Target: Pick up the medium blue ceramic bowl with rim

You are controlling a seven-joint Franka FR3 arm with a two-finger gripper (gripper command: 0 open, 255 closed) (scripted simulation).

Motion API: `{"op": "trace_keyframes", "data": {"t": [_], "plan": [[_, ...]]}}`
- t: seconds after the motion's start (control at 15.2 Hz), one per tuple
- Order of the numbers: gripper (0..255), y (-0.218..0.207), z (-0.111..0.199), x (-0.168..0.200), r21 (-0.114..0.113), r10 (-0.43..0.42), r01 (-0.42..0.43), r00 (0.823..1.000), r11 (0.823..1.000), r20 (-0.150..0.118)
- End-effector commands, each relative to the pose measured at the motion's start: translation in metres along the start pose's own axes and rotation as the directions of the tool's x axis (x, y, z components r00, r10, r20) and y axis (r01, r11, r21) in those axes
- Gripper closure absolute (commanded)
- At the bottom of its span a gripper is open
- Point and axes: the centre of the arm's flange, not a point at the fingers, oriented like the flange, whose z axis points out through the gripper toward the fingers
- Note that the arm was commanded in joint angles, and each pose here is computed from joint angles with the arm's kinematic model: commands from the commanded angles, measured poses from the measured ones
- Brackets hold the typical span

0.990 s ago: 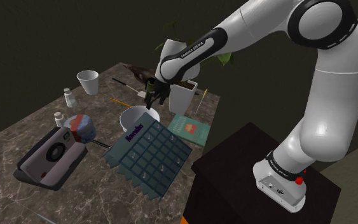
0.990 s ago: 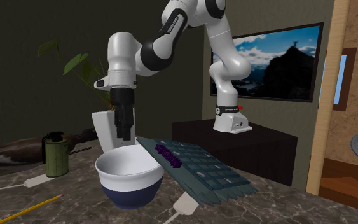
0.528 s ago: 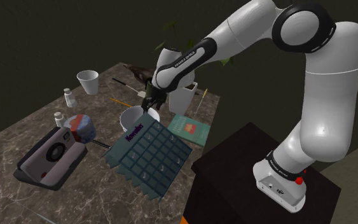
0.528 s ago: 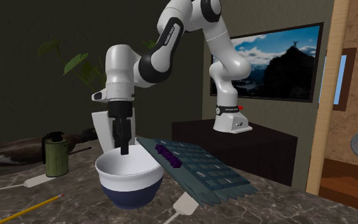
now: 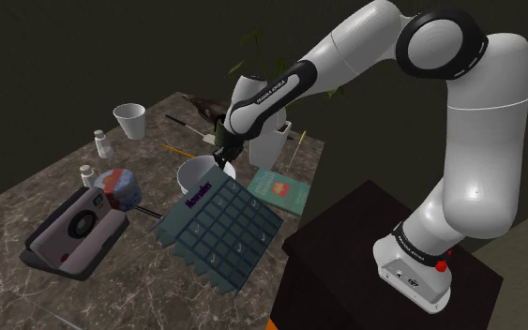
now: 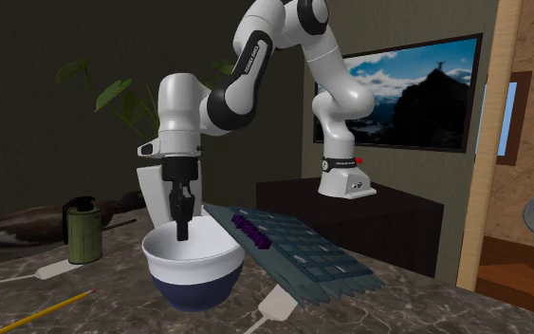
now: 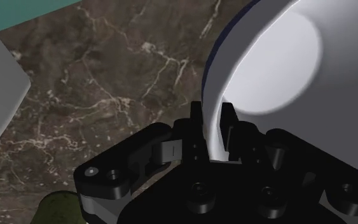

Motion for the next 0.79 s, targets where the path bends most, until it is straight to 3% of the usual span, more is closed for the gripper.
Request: {"op": "trace_keyframes", "data": {"t": [0.0,0.26,0.73], "plan": [[255,0.000,0.000,0.000,0.000,0.000,0.000,1.000,1.000,0.000],[255,0.000,0.001,0.001,0.000,0.000,0.000,1.000,1.000,0.000],[255,-0.008,-0.035,0.004,0.000,0.000,0.000,1.000,1.000,0.000]]}}
